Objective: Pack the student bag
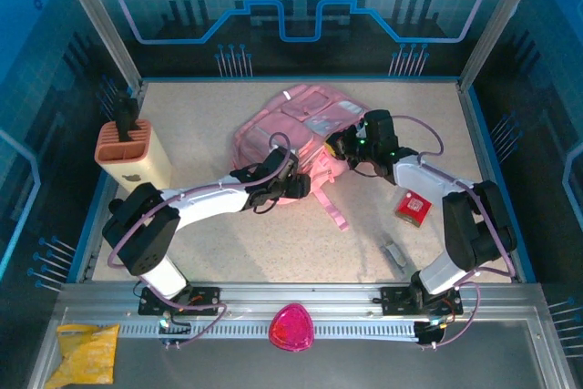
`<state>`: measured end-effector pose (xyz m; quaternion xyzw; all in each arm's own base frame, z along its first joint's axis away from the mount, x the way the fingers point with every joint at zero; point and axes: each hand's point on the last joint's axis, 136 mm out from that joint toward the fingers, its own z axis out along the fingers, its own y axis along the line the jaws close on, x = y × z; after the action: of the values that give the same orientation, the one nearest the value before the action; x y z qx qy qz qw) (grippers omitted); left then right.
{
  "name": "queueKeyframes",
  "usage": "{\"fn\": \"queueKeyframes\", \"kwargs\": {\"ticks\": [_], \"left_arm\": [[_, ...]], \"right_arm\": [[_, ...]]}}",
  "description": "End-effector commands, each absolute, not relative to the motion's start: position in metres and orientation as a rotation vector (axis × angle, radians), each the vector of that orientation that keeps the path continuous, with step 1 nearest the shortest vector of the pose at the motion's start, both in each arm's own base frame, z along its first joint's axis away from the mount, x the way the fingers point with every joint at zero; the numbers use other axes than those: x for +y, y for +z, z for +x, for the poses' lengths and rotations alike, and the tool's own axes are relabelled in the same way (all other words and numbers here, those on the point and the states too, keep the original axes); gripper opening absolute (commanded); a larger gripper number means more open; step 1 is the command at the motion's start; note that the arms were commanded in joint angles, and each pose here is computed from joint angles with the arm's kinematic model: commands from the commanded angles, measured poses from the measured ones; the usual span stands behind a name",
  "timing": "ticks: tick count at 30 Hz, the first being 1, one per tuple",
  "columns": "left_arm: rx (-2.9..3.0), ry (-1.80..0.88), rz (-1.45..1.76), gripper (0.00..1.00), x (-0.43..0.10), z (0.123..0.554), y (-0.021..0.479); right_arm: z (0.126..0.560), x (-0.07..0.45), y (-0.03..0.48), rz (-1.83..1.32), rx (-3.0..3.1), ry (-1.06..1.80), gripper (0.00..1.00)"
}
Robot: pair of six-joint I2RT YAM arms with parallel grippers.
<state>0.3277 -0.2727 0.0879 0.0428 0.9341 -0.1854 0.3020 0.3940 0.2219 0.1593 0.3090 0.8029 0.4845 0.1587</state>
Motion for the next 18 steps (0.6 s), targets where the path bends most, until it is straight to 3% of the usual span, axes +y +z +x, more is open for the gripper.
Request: {"fn": "queueKeyframes", "kwargs": {"ticks": [1, 9, 18], "left_arm": [[2.213, -0.610, 0.204, 0.67, -0.305, 0.362, 0.155], [2.084, -0.729, 0.159, 0.74, -0.318, 0.373, 0.189], [2.073, -0.830, 0.024, 0.70, -0.311, 0.375, 0.202]], "right_arm": [[0.383, 0.243, 0.212, 0.700, 2.216, 1.603, 0.00], [0.379, 0.240, 0.200, 0.713, 2.227, 1.579, 0.00], [0.383, 0.243, 0.199, 0.683, 2.208, 1.600, 0.00]]}}
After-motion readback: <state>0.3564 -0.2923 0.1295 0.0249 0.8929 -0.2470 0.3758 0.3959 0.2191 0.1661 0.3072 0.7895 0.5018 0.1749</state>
